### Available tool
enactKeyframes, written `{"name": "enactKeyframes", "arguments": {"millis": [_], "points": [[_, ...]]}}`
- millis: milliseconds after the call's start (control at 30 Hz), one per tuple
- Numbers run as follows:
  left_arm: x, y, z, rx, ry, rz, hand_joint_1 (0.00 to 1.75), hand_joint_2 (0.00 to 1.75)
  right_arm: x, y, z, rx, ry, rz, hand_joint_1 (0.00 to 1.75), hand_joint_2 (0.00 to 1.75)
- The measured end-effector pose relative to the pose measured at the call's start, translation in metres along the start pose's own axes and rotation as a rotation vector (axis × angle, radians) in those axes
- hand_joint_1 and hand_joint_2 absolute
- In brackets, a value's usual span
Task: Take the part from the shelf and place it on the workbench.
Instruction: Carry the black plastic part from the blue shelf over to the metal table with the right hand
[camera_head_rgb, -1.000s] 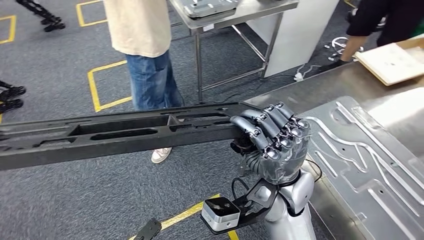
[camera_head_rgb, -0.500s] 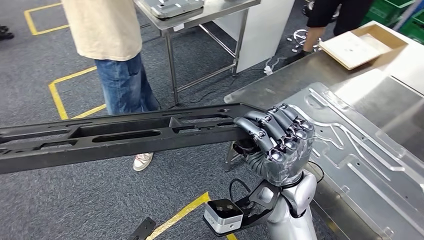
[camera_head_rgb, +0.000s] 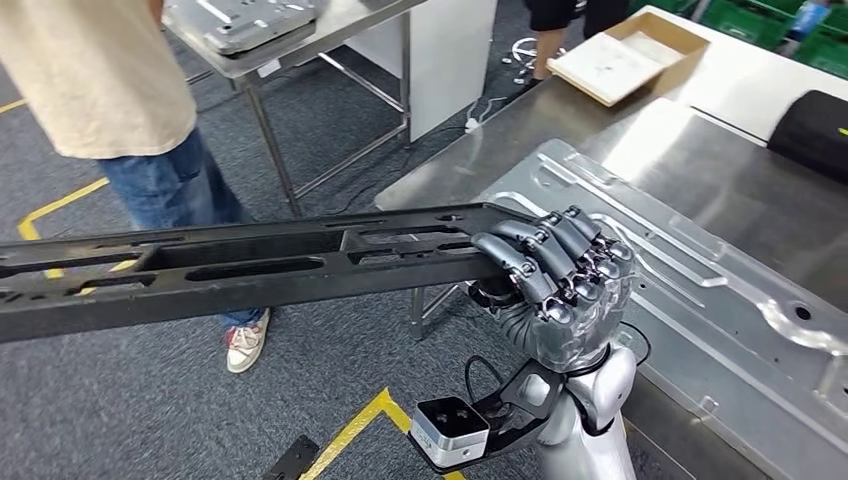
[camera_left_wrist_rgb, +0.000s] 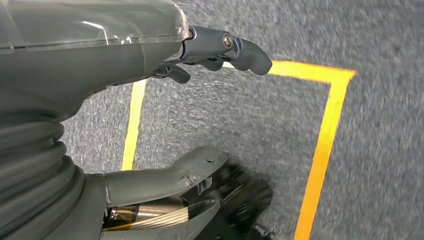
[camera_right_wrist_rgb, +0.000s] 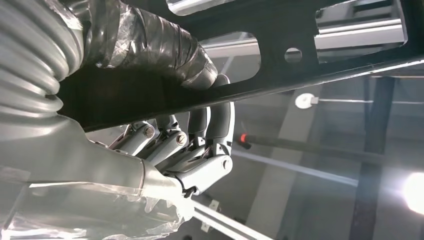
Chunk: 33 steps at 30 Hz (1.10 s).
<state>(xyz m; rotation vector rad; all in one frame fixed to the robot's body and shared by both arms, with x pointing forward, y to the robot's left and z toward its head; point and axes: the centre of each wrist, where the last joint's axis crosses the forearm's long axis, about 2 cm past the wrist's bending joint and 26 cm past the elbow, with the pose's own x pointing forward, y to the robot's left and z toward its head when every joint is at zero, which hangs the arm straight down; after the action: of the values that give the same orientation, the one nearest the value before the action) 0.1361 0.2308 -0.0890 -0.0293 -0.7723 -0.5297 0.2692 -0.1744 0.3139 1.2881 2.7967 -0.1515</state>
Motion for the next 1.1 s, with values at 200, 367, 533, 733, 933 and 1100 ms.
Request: {"name": "enactKeyframes", "arguments": {"millis": [200,367,533,733,933,1100], "points": [[-0.0006,0.0011,0.0001,0.002,-0.001,-0.003,0.00,1.75,0.0000,0.0001,0.0003,0.001,0.003,0.000,1.75,1.75],[0.0024,0.0025,-0.0015,0.004,-0.008,-0.005,0.00,1.75,-0.0009,-0.0005,0.0004,0.001,0.005,0.003,1.75,1.75],[-0.0006,0.0018,0.0001,0.001,-0.003,-0.008,0.00,1.75,-0.0017,-0.0008,0.0015,0.005,0.009,0.006,1.75,1.75],[0.0007,0.0023,-0.0006,0.000,-0.009,-0.012,0.00,1.75,-0.0030,-0.0008,0.0003,0.001,0.010,0.009,1.75,1.75],[-0.0004,0.0020,-0.0001,-0.001,-0.010,-0.012,0.00,1.75,-0.0057,-0.0019,0.0015,0.003,0.015,0.019,1.75,1.75],[-0.0047,0.0003,0.0022,-0.002,-0.002,-0.009,0.00,1.75,-0.0073,-0.0026,0.0053,0.014,0.015,0.026,1.75,1.75]]}}
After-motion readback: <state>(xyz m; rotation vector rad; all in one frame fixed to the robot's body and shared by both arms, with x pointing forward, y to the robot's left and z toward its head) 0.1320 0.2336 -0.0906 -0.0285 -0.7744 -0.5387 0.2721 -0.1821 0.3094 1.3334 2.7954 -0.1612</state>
